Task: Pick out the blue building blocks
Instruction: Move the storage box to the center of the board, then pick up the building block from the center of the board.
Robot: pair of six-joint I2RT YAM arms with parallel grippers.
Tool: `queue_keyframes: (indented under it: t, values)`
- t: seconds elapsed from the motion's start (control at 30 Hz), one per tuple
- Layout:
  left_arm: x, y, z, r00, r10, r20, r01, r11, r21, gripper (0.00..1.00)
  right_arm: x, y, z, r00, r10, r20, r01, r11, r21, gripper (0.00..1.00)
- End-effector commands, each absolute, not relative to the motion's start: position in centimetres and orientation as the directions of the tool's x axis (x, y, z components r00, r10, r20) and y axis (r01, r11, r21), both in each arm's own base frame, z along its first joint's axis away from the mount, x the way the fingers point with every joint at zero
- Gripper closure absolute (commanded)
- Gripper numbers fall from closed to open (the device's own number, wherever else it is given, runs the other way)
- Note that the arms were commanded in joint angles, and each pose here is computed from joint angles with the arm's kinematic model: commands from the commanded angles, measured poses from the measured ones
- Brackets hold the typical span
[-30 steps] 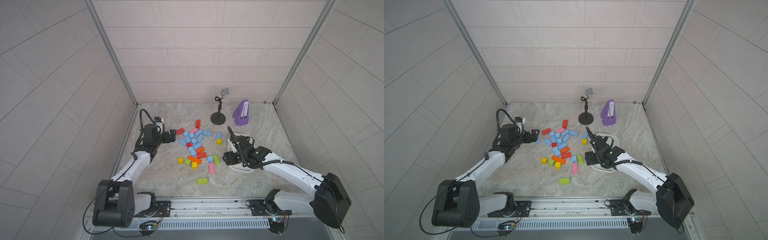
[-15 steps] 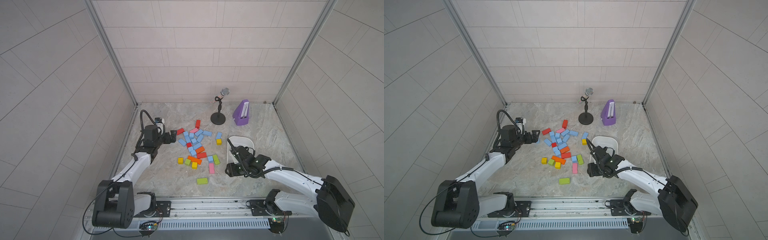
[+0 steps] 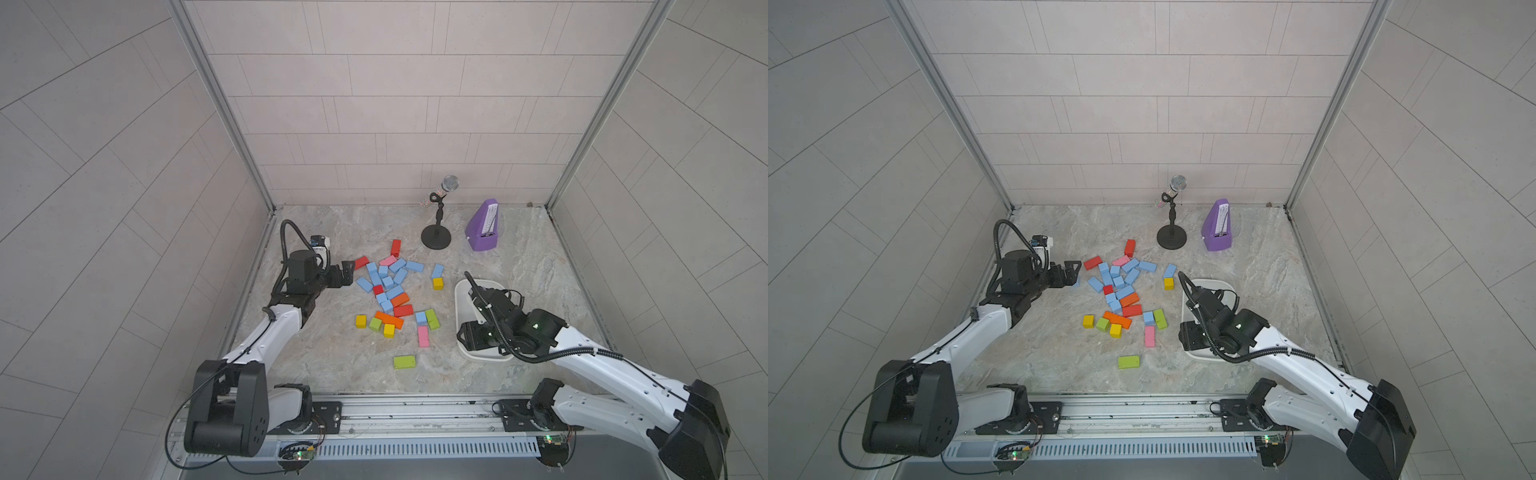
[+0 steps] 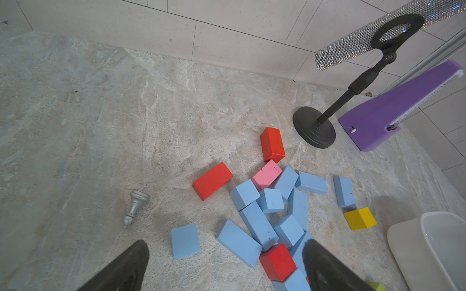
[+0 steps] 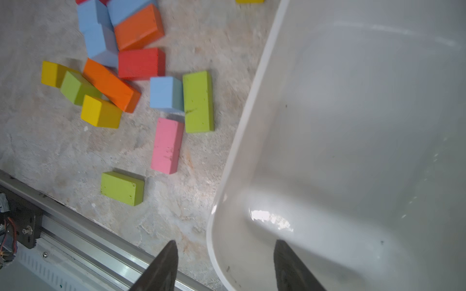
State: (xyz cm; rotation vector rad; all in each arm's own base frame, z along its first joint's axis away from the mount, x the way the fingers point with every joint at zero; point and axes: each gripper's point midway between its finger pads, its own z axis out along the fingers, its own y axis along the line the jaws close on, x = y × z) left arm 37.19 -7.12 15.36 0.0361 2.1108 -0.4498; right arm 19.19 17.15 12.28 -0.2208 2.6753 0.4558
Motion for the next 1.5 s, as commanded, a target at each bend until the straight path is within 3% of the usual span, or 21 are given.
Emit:
queue_keyframes:
  t: [0.0, 0.27, 0.6, 1.13, 1.47]
  values:
    - [37.1, -7.5, 16.5, -0.536, -0.136, -0.833, 0.231, 0.926, -0.300, 0.00, 21.9, 17.3, 13.8, -0.866, -0.152, -0.477, -0.268, 0.946, 0.184, 0.41]
    - [37.1, -7.4, 16.6, -0.538, -0.118, -0.835, 0.229, 0.932, -0.280, 0.00, 32.0, 22.0, 14.7, -0.846, -0.175, -0.503, -0.269, 0.956, 0.121, 0.40]
    - [37.2, -6.8, 16.1, -0.557, -0.093, -0.825, 0.212, 0.945, -0.249, 0.00, 40.6, 22.4, 8.8, -0.903, -0.161, -0.399, -0.169, 0.985, -0.016, 0.46]
    - [37.5, -6.9, 13.9, -0.612, -0.091, -0.785, 0.197, 0.944, -0.263, 0.00, 44.6, 21.4, 4.1, -0.929, -0.051, -0.367, -0.070, 0.997, 0.038, 0.46]
    - [37.5, -7.3, 13.2, -0.632, -0.091, -0.770, 0.207, 0.937, -0.281, 0.00, 44.5, 20.4, 2.5, -0.942, -0.043, -0.333, -0.046, 0.999, 0.001, 0.49]
